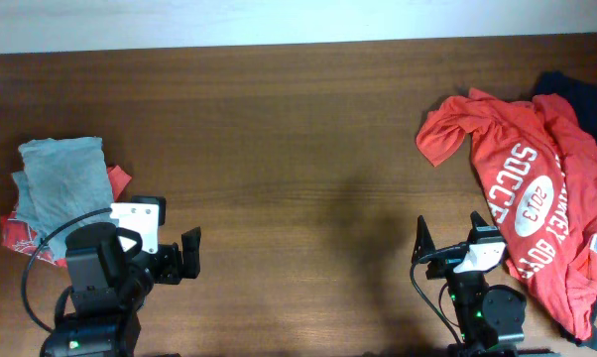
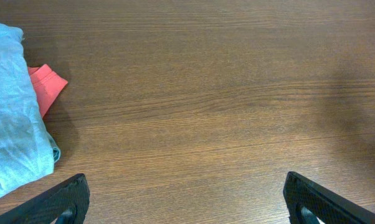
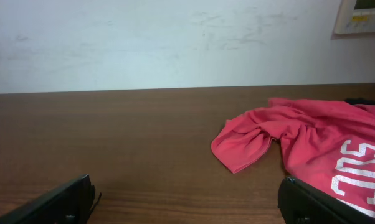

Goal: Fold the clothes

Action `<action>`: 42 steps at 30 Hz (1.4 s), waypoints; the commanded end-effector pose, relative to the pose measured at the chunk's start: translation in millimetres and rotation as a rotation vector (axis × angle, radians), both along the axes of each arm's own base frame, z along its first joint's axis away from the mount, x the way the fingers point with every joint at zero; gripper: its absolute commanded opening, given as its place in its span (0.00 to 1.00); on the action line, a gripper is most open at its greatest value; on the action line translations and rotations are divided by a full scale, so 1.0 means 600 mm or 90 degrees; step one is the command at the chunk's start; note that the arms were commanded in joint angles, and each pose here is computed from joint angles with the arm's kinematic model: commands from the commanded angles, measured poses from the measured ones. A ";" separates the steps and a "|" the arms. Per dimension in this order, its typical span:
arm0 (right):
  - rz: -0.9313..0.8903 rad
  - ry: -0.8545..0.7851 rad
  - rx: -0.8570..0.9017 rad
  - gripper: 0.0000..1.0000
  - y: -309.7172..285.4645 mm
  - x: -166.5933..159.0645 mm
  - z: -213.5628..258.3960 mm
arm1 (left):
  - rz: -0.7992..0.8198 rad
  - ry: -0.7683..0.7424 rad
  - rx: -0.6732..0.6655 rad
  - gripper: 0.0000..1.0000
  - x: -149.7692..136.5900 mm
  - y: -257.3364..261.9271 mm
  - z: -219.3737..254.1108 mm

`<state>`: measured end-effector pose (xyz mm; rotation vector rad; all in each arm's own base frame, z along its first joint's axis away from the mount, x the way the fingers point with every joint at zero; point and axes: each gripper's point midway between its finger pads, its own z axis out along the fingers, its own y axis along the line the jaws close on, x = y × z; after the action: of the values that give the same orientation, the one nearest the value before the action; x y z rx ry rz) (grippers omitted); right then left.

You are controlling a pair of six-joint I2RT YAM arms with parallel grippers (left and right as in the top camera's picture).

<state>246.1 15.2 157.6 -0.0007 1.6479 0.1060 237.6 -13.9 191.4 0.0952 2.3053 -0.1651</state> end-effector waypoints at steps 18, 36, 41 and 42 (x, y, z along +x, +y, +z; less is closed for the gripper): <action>0.006 0.000 -0.004 0.99 0.002 -0.001 -0.002 | 0.008 0.000 0.001 0.99 0.000 0.003 -0.001; 0.006 0.000 -0.004 0.99 0.002 -0.001 -0.002 | 0.008 -0.325 0.048 0.99 -0.009 -0.003 -0.045; 0.006 0.000 -0.004 0.99 0.002 -0.001 -0.002 | 0.029 -0.446 0.058 0.99 0.009 0.004 -0.025; 0.006 0.000 -0.004 0.99 0.002 -0.001 -0.002 | 0.051 -0.491 0.066 0.99 0.014 0.014 -0.011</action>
<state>246.0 15.2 157.8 -0.0013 1.6468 0.1060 240.9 -15.0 179.3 0.1435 1.6294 -0.0166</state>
